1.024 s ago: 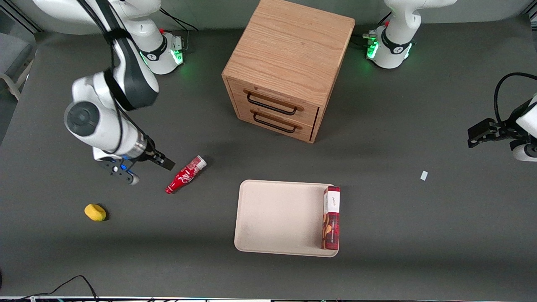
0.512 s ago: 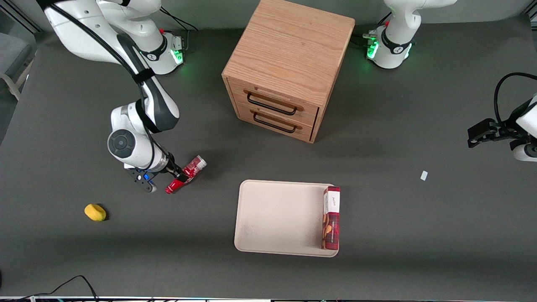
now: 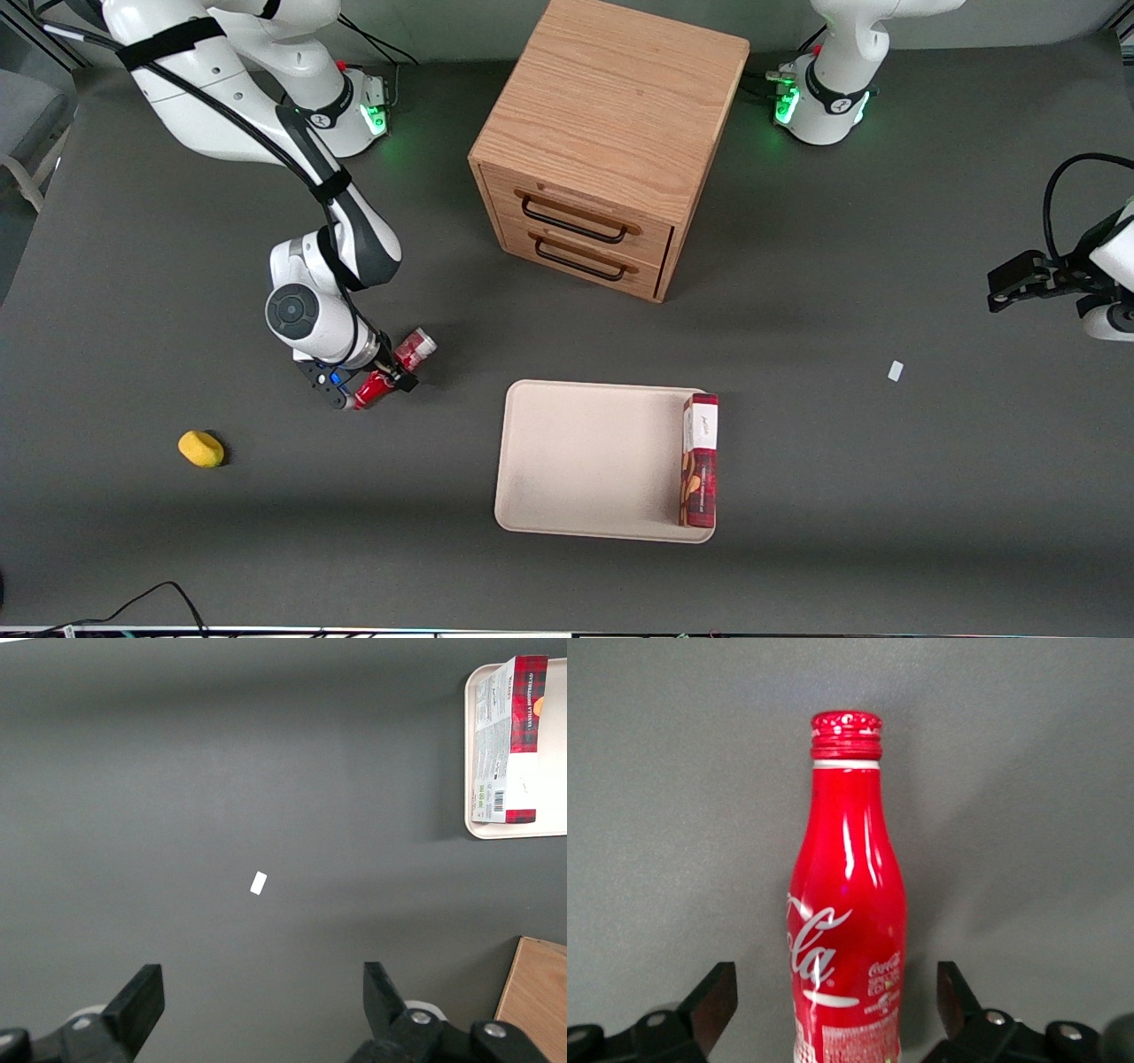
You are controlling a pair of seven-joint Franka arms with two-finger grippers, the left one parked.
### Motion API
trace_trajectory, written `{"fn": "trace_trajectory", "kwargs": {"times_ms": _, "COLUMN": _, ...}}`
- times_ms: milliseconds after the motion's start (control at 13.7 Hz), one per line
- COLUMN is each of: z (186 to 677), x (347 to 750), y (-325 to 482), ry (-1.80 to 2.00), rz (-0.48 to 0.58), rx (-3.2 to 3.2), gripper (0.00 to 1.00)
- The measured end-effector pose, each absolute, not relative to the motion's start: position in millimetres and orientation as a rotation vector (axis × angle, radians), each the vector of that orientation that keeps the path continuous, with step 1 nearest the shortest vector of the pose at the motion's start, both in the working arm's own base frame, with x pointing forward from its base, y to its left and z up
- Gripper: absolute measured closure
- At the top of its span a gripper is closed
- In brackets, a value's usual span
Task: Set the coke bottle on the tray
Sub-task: 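Close the right gripper around the bottle's body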
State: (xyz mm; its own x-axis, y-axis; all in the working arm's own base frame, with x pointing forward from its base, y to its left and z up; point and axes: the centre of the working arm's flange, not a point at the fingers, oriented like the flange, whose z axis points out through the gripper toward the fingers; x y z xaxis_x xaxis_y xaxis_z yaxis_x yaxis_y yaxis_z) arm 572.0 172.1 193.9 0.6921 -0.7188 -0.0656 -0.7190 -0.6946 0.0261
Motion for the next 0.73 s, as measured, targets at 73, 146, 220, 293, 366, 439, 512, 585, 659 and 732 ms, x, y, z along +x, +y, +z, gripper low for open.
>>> {"fn": "trace_trajectory", "kwargs": {"times_ms": 73, "z": 191, "x": 572, "y": 172, "ry": 1.229, "rz": 0.108, "rx": -2.885, "gripper": 0.02}}
{"fn": "trace_trajectory", "kwargs": {"times_ms": 146, "z": 189, "x": 571, "y": 172, "ry": 1.23, "rz": 0.108, "rx": -2.885, "gripper": 0.04}}
{"fn": "trace_trajectory", "kwargs": {"times_ms": 220, "z": 187, "x": 571, "y": 172, "ry": 1.23, "rz": 0.104, "rx": -2.882, "gripper": 0.12}}
{"fn": "trace_trajectory", "kwargs": {"times_ms": 293, "z": 185, "x": 571, "y": 172, "ry": 1.23, "rz": 0.102, "rx": -2.881, "gripper": 0.17}}
{"fn": "trace_trajectory", "kwargs": {"times_ms": 366, "z": 184, "x": 571, "y": 172, "ry": 1.229, "rz": 0.099, "rx": -2.879, "gripper": 0.17}}
{"fn": "trace_trajectory", "kwargs": {"times_ms": 439, "z": 182, "x": 571, "y": 172, "ry": 1.228, "rz": 0.093, "rx": -2.876, "gripper": 0.22}}
{"fn": "trace_trajectory", "kwargs": {"times_ms": 512, "z": 181, "x": 571, "y": 172, "ry": 1.229, "rz": 0.094, "rx": -2.876, "gripper": 0.3}}
{"fn": "trace_trajectory", "kwargs": {"times_ms": 585, "z": 180, "x": 571, "y": 172, "ry": 1.229, "rz": 0.093, "rx": -2.875, "gripper": 0.3}}
{"fn": "trace_trajectory", "kwargs": {"times_ms": 659, "z": 180, "x": 571, "y": 172, "ry": 1.228, "rz": 0.091, "rx": -2.874, "gripper": 0.41}}
{"fn": "trace_trajectory", "kwargs": {"times_ms": 732, "z": 181, "x": 571, "y": 172, "ry": 1.228, "rz": 0.09, "rx": -2.874, "gripper": 0.45}}
